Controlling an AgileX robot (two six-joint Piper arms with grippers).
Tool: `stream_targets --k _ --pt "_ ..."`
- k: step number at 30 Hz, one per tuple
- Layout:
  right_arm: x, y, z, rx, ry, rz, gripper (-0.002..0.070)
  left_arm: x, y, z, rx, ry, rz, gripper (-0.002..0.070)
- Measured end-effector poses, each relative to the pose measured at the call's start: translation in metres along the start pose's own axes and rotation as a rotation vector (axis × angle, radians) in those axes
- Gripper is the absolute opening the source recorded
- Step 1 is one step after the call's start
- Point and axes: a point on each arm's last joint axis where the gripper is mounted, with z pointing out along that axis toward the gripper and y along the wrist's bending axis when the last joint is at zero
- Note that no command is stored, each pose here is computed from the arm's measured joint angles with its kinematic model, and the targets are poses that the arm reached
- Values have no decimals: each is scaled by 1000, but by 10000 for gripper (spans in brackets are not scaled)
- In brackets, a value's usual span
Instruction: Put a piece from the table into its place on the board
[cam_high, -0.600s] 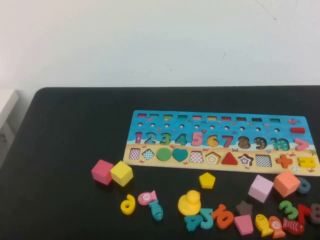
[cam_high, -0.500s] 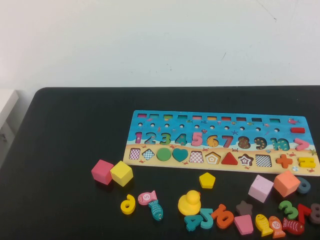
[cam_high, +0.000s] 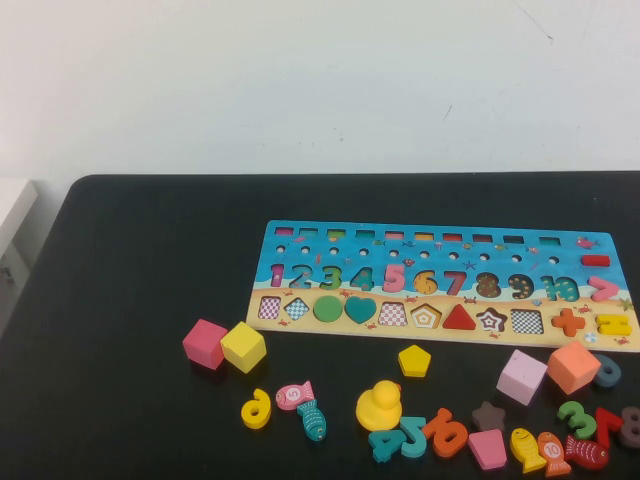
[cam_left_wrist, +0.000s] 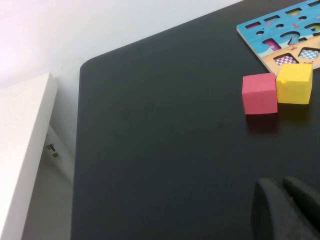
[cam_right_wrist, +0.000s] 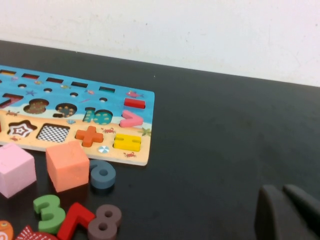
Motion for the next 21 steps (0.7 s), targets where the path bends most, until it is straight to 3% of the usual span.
stream_targets --k 15,18,21 --pt "-11 -1 0 9 -132 0 18 0 0 0 0 0 0 -1" --pt "-19 -1 -2 14 -215 0 18 0 0 0 0 0 0 -1" --pt "-37 -2 -8 29 -431 0 18 0 0 0 0 0 0 -1"
